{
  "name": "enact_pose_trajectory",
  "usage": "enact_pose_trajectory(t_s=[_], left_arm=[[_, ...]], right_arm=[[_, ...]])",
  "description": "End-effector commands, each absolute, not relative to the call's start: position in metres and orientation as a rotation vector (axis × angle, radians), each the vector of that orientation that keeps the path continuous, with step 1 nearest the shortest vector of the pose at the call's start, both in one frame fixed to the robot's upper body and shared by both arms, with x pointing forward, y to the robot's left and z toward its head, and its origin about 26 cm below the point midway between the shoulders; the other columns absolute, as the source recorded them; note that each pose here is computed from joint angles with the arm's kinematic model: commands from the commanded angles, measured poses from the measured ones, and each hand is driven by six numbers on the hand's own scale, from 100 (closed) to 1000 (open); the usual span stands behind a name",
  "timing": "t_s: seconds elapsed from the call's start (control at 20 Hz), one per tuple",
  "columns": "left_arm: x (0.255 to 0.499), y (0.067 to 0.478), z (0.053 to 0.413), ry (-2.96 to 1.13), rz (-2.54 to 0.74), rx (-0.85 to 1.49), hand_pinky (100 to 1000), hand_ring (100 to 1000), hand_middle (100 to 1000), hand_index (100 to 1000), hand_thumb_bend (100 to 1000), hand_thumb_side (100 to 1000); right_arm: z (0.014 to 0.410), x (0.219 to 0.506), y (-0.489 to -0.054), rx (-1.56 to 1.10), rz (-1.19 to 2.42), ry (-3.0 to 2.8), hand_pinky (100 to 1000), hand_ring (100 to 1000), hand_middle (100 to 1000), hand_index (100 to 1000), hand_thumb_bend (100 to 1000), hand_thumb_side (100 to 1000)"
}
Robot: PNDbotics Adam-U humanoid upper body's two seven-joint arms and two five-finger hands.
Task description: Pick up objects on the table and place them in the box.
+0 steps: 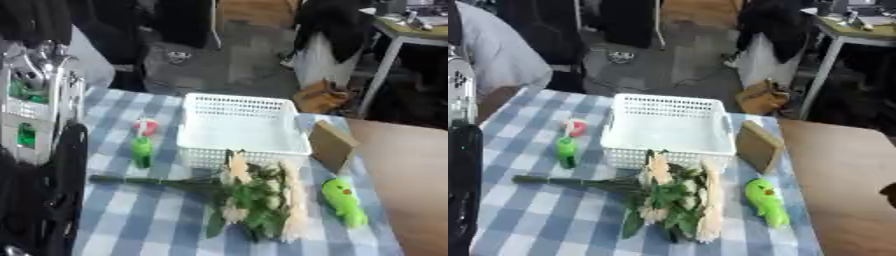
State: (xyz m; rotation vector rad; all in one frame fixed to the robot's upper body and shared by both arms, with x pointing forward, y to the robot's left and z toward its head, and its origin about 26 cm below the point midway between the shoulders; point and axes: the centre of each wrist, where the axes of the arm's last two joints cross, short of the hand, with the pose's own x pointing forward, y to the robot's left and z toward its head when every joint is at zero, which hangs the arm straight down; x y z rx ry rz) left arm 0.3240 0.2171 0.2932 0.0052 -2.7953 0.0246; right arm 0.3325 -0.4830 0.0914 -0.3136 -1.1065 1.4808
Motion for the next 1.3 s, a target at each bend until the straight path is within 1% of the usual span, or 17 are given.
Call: enact_pose_trajectory(t_s=[0.05, 0.15, 0.25, 0.4, 0.6, 0.75, 0.9, 1.3], left_arm=[[0.32, 0.215, 0.302, -2.828, 0.019, -0.008, 673, 823, 788, 894, 100, 971], [0.32, 0.216, 0.301, -2.824, 0.02, -0.003, 673, 823, 788, 894, 100, 971], [0.321, 0.217, 0.3, -2.821, 0.021, 0.0, 673, 823, 788, 893, 100, 971], [0.321, 0.216, 0.299, -2.815, 0.024, -0.002, 673, 823, 788, 893, 100, 971], [0.321, 0.217, 0.297, -2.81, 0.032, -0.001, 673, 823, 788, 894, 100, 972], [0.322, 0.217, 0.295, -2.802, 0.029, 0.0, 672, 822, 787, 893, 100, 971], [0.322, 0.217, 0.294, -2.799, 0.029, 0.0, 672, 822, 787, 893, 100, 971], [0.322, 0.217, 0.294, -2.797, 0.038, -0.003, 672, 821, 787, 893, 100, 971]], right_arm=[[0.115, 0.341, -0.487, -0.17, 1.804, -1.091, 893, 922, 883, 905, 207, 997], [0.132, 0.35, -0.489, -0.288, 1.737, -1.171, 892, 923, 884, 903, 193, 1000], [0.136, 0.358, -0.486, -0.443, 1.632, -1.244, 886, 919, 880, 897, 185, 1000], [0.122, 0.37, -0.475, -0.599, 1.5, -1.301, 881, 917, 878, 895, 186, 1000], [0.104, 0.379, -0.469, -0.718, 1.366, -1.342, 878, 915, 876, 898, 192, 1000], [0.093, 0.383, -0.468, -0.75, 1.317, -1.342, 874, 910, 869, 888, 200, 1000], [0.084, 0.386, -0.461, -0.716, 1.321, -1.356, 876, 908, 863, 883, 211, 1000], [0.083, 0.394, -0.445, -0.649, 1.368, -1.401, 878, 912, 873, 896, 220, 1000]])
